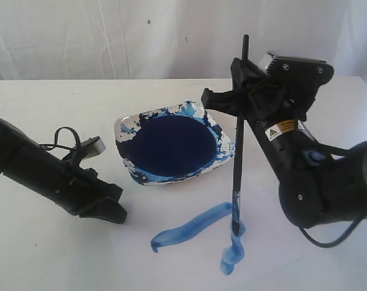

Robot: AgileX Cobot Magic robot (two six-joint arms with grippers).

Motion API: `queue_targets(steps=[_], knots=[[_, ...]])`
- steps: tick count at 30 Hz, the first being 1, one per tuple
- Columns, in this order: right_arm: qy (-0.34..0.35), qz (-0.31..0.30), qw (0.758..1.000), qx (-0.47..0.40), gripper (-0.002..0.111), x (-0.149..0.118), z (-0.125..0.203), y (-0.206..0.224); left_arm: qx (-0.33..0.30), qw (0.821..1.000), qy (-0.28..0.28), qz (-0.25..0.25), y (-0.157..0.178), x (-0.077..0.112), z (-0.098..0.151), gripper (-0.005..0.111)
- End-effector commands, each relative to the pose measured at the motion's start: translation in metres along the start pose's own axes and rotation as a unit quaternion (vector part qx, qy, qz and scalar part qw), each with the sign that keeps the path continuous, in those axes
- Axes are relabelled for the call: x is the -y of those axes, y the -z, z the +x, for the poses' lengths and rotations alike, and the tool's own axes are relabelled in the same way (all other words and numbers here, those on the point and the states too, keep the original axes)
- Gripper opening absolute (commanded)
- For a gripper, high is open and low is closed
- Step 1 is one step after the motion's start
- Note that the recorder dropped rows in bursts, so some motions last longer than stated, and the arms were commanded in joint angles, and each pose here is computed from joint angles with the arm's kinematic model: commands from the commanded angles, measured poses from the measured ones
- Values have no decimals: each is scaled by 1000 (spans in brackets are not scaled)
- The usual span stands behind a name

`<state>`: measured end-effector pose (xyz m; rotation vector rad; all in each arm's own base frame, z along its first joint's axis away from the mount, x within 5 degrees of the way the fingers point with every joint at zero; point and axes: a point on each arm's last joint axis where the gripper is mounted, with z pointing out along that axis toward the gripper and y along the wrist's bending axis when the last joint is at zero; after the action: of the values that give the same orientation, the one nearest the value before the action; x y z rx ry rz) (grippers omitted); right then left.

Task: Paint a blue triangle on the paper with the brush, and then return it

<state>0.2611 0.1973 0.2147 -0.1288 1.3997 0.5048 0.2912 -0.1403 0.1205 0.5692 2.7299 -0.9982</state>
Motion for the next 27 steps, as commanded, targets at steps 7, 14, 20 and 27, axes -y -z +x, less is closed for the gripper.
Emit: queue_targets(steps=[7,14,20,27], knots=[[51,51,997,30,0,7,2,-32,-15,1000,-13,-13,-3,-3,5,0],[42,72,996,22,0,20,10,-37,-15,1000,-13,-13,-3,-3,5,0],[23,69,997,23,0,20,10,-37,-15,1000,-13,-13,-3,-3,5,0],[26,67,997,23,0,20,10,-37,-15,1000,-13,-13,-3,-3,5,0]])
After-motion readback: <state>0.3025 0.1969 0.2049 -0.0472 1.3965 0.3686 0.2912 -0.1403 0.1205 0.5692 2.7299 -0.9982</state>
